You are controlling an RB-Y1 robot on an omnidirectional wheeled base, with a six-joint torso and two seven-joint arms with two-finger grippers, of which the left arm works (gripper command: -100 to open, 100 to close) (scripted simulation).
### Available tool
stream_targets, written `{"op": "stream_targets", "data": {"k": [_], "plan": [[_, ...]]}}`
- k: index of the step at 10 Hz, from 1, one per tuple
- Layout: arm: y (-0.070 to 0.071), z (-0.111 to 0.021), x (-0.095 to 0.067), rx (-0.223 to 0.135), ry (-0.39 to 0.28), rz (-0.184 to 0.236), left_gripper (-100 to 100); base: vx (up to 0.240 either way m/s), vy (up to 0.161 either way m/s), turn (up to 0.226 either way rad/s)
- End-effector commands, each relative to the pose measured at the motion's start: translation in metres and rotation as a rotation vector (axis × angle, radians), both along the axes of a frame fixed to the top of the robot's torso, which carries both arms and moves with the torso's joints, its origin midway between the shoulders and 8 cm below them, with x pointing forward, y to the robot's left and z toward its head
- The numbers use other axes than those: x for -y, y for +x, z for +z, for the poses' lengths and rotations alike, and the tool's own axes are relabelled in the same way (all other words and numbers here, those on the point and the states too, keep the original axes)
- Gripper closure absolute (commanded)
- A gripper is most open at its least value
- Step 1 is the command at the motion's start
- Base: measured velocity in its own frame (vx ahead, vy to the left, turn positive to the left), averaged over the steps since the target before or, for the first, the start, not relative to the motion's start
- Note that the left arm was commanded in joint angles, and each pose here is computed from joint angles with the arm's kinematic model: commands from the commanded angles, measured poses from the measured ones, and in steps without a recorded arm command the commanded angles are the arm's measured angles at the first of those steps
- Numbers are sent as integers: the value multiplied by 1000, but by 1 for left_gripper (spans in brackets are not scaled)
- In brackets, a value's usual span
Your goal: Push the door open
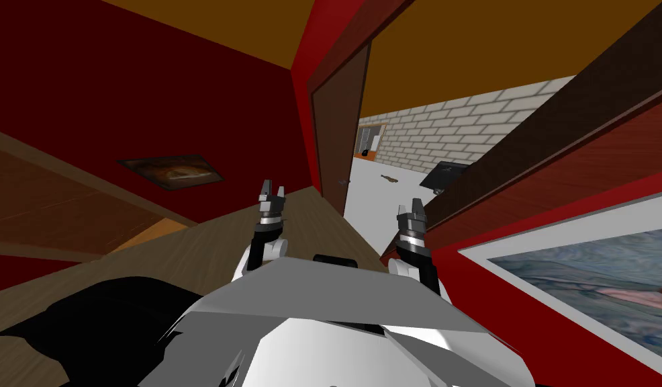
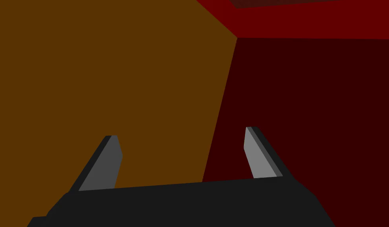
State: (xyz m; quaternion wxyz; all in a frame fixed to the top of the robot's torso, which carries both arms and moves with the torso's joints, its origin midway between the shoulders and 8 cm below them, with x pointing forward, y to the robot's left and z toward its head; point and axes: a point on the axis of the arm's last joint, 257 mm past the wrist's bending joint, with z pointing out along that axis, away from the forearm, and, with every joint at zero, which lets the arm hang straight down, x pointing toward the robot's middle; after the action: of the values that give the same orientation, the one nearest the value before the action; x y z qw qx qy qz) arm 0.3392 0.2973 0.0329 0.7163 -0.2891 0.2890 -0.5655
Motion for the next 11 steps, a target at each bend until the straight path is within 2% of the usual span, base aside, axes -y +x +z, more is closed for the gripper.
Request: {"op": "stream_targets", "data": {"k": [1, 5, 8, 9, 11], "plan": [[8, -12, 3, -20, -4, -15, -100, 59, 30, -152], [23, -40, 12, -67, -14, -48, -100, 191, 34, -74], [32, -56, 18, -94, -19, -67, -100, 95, 35, -53], [38, -68, 22, -113, -23, -80, -100, 136, 47, -103], [43, -81, 27, -135, -27, -95, -100, 118, 48, -80]]}}
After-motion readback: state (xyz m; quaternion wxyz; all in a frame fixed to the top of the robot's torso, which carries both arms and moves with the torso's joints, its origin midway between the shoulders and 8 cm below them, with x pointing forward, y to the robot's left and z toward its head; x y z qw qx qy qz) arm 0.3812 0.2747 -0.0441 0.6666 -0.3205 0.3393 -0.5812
